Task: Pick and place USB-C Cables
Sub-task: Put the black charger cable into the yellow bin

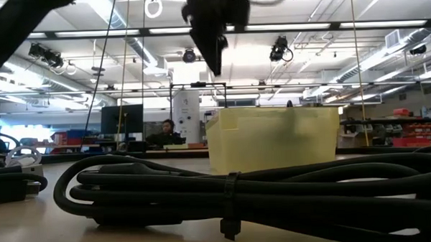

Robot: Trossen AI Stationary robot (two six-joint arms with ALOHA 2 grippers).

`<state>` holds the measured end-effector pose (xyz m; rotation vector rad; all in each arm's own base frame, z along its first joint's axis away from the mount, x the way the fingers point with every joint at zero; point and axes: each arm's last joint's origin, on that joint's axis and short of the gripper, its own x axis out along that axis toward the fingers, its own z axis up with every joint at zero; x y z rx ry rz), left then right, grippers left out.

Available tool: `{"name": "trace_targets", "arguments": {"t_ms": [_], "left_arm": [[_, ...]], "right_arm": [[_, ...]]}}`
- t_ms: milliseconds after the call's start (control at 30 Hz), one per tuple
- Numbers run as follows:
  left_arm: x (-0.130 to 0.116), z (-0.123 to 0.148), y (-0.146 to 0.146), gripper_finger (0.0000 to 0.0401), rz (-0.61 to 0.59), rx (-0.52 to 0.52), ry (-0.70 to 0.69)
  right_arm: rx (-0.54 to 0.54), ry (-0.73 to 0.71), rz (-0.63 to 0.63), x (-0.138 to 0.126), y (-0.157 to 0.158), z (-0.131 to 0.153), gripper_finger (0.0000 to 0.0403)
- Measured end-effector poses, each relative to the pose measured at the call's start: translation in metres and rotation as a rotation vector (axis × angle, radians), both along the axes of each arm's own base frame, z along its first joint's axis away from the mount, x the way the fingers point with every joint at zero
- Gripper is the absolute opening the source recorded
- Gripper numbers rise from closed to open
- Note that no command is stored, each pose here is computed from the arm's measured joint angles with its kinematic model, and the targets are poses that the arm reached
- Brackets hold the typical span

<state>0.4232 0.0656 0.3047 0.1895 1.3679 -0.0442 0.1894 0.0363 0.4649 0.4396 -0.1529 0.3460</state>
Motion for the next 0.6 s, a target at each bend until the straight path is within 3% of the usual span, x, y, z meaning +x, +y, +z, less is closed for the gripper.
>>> {"name": "trace_targets", "arguments": {"t_ms": [300, 600], "left_arm": [[0.025, -0.053, 0.029, 0.0201, -0.097, 0.019, 0.059], [0.049, -0.084, 0.037, 0.0201, -0.170, 0.056, -0.010]], "right_arm": [[-0.005, 0.054, 0.057, 0.000, 0.007, -0.005, 0.0142], [-0.008, -0.092, 0.169, -0.011, 0.009, 0.009, 0.0142]]}}
